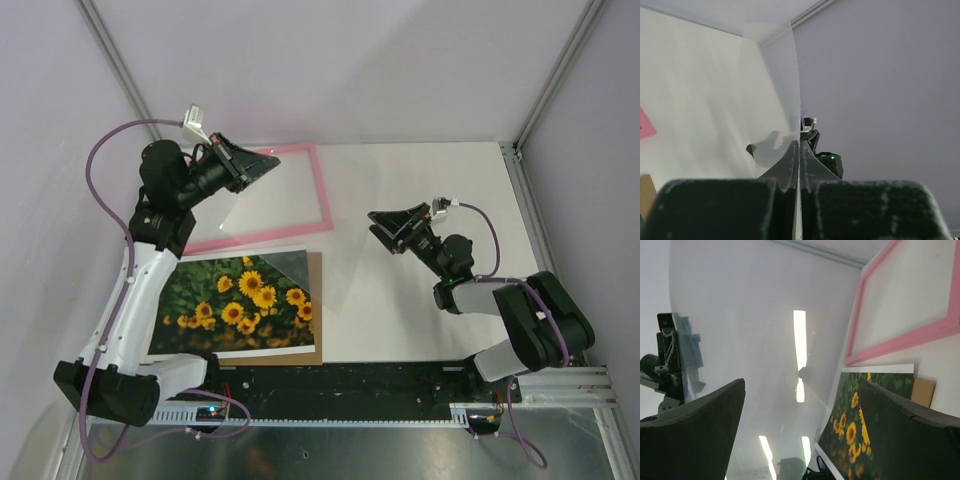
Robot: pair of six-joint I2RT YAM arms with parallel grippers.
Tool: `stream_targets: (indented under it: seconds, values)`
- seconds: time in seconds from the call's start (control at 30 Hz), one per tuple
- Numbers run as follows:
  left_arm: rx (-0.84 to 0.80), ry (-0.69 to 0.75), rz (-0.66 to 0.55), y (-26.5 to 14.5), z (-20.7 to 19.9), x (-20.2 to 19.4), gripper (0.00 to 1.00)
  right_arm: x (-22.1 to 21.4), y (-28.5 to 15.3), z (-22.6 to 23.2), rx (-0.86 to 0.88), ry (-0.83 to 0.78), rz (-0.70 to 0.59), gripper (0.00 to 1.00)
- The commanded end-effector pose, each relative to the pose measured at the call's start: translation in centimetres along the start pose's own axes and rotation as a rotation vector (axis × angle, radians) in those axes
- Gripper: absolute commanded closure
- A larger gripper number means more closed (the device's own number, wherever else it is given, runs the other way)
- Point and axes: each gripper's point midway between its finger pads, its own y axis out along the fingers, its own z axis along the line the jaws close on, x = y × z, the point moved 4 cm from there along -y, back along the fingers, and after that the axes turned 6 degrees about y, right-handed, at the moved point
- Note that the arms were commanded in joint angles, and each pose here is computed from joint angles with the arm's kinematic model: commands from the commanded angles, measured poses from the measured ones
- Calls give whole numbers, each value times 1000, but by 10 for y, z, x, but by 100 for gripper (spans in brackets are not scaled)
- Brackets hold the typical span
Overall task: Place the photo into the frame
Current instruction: Pass from the left arm to the right
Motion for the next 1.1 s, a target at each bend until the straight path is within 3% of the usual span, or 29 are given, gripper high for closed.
stream_targets:
  seconds: [0.0, 0.27, 0.73, 1.07]
  values:
    - [-95, 21, -75, -8, -32, 26, 100, 10, 2, 31, 176, 1, -39, 1]
    - [-106, 16, -77, -9, -33, 30, 100, 11, 2, 36, 198, 11, -38, 1]
    - [-148, -7, -70, -11, -36, 37, 100, -1, 25, 87, 373, 46, 26, 1]
    - [-198, -52, -31, -22, -19, 33, 100, -8, 8, 133, 502, 10, 99, 2]
